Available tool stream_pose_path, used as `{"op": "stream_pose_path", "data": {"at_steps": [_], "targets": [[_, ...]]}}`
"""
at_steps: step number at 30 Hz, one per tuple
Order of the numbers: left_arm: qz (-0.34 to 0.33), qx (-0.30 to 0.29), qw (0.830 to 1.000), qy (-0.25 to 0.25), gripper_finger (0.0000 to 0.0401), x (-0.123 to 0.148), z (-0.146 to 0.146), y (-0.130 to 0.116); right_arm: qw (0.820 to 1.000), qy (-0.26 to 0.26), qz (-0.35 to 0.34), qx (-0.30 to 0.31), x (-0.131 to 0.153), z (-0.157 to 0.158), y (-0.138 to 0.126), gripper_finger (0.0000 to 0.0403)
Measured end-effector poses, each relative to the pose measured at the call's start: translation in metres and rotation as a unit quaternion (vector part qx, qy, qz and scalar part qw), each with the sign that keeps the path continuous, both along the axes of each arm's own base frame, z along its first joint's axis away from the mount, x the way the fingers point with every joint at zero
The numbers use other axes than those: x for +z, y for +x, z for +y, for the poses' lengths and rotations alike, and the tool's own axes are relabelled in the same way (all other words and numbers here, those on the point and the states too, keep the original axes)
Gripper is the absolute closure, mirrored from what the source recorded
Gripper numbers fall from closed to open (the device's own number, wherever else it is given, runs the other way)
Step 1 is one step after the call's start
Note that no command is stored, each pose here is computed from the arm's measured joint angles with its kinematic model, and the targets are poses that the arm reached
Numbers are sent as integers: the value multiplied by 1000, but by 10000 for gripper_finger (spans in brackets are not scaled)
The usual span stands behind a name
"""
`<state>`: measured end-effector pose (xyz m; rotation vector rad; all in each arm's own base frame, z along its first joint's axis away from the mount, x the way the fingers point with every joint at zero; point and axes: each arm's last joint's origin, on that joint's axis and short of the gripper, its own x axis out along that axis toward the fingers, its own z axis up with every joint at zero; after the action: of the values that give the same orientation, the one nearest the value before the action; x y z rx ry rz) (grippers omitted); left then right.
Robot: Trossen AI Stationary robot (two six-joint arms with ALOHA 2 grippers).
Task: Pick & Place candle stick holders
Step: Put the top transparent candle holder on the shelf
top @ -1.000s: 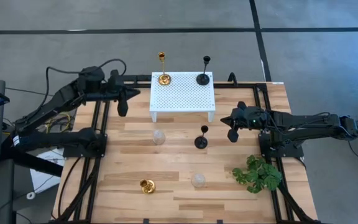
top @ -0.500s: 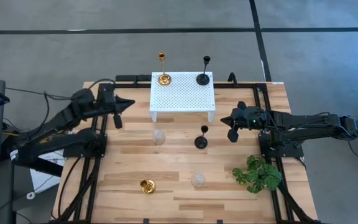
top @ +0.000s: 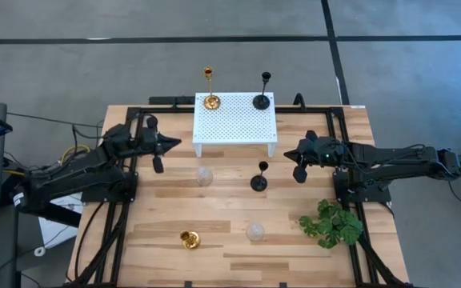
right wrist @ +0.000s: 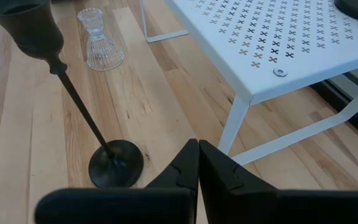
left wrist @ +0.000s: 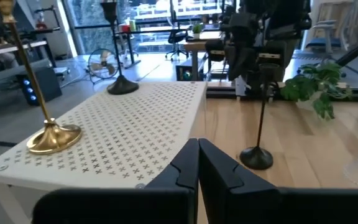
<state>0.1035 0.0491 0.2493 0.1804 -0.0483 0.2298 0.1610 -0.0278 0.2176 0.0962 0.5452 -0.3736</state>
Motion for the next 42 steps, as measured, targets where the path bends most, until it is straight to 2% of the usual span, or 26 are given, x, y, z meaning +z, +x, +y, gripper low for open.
{"op": "stream_pose_path", "data": {"at_steps": [13, 25, 42], "targets": [[11, -4, 999, -32, 395, -4, 2, 5, 1000, -1, 1, 1, 0, 0, 0, 403], [50, -3, 997, -61, 387, -13, 9, 16, 1000, 1, 1, 2, 0, 0, 0, 403], [58, -3, 996, -69, 393, -16, 10, 19, 1000, 1, -1, 2, 0, 0, 0, 403]]}}
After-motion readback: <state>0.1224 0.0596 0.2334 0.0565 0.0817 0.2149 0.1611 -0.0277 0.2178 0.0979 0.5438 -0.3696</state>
